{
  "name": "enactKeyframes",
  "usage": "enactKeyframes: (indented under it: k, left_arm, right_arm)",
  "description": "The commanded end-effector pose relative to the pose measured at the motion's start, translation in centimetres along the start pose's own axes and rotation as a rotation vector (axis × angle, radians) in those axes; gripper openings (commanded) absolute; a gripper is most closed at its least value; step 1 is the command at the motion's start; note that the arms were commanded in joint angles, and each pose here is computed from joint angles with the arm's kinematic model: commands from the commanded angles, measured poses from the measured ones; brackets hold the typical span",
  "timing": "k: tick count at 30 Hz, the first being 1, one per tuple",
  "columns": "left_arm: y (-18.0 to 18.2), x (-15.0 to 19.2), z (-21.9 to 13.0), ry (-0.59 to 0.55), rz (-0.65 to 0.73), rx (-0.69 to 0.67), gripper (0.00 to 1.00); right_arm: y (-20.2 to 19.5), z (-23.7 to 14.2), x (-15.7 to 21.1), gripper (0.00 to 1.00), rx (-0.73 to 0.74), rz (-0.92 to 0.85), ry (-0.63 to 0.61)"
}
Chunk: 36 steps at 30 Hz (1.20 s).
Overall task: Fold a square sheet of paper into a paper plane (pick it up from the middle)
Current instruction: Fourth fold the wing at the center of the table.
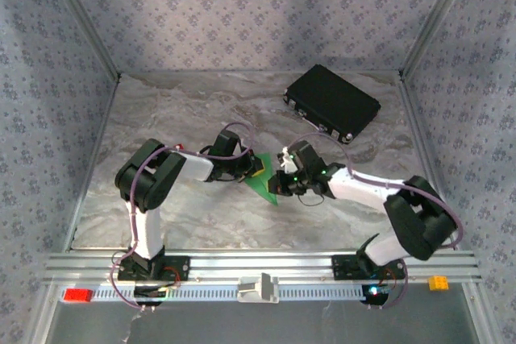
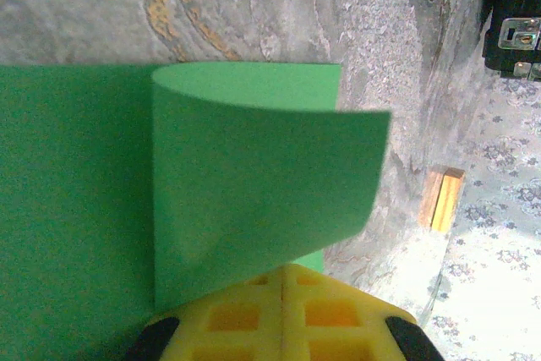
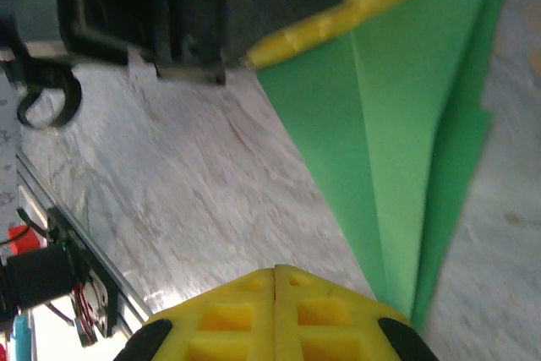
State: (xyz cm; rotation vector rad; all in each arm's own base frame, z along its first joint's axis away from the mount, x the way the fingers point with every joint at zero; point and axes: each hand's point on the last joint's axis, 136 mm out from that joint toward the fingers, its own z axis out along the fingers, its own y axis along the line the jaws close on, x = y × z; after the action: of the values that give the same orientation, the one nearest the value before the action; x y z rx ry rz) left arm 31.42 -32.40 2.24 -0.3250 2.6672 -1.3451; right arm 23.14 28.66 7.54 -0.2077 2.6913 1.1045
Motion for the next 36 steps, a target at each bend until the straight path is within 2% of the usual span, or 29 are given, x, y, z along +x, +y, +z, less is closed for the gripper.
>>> enactKeyframes:
  k: [1,11,18,24,29,36]
  left_arm:
    - [5.2,1.2,0.2,0.009,-0.076,-0.167,0.0]
    - [4.9,1.2,0.3,0.007,-0.073,-0.156,0.0]
    - [4.5,1.2,0.2,0.007,-0.065,-0.145,0.0]
    - [2.4,0.4,-0.3,-0.01,-0.023,-0.105,0.0]
    - [-1.1,-0.2,-2.0,-0.04,0.048,-0.052,0.04]
    - [-1.3,1.7,-2.1,0.023,0.062,-0.076,0.0]
  right_arm:
    - [-0.6,1.3,-1.7,0.07,0.037,0.027,0.009]
    - [-1.9,4.0,-4.3,0.07,0.062,0.082,0.023]
    - [-5.9,4.8,-1.5,0.05,0.14,0.147,0.076]
    - [-7.7,4.7,1.1,0.05,0.135,0.181,0.122]
    - [-7.9,4.4,1.1,0.05,0.126,0.167,0.128]
    - [-7.7,4.0,0.5,0.05,0.118,0.157,0.122]
